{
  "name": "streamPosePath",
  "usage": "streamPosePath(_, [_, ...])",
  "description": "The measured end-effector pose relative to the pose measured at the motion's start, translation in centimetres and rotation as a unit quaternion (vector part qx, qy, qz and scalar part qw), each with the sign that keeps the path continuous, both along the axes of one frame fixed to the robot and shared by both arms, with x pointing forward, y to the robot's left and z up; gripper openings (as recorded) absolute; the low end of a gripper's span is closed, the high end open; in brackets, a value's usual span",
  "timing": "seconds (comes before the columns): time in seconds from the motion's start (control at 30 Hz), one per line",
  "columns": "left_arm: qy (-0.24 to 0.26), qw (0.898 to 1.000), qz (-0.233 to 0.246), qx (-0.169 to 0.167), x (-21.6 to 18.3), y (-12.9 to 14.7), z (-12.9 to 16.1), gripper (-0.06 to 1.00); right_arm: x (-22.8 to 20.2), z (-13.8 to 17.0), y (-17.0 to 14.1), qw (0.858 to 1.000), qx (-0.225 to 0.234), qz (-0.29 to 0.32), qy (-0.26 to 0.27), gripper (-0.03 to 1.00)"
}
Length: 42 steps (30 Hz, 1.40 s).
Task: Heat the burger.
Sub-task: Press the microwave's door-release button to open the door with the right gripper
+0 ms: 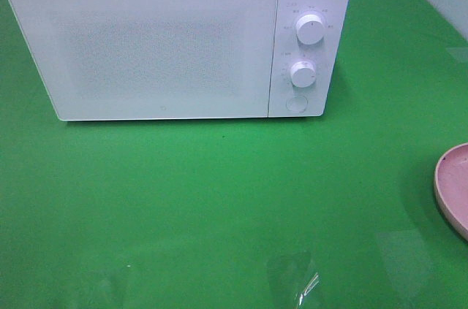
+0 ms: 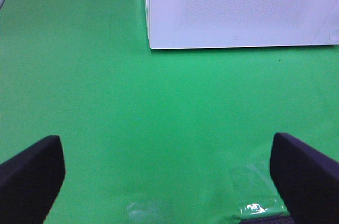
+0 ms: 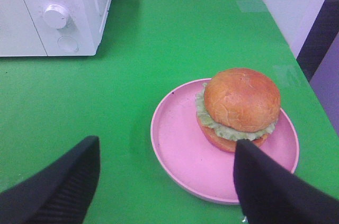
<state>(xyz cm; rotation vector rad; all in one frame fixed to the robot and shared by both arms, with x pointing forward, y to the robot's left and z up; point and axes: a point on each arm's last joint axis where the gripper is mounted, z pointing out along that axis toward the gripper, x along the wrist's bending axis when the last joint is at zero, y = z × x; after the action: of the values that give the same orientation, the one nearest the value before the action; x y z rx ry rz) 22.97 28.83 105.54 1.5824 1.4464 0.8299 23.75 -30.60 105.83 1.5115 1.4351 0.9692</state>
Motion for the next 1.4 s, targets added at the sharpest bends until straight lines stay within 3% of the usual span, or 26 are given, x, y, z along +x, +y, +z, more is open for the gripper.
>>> streamPosePath(0.63, [0.000,1.000,0.000,0.000,0.0,0.0,0.0,0.97,0.0,0.0,0.0,1.000,0.000,0.000,0.000,0.68])
streamPosePath(0.83, [0.000,1.000,0.000,0.000,0.0,0.0,0.0,0.97,-0.1,0.7,0.0,1.000,0.000,0.001,-0.021,0.68])
streamPosePath(1.4, [0.000,1.000,0.000,0.000,0.0,0.0,0.0,0.97,5.4,0.9,0.4,0.999,-0.006,0.016,-0.040,0.68])
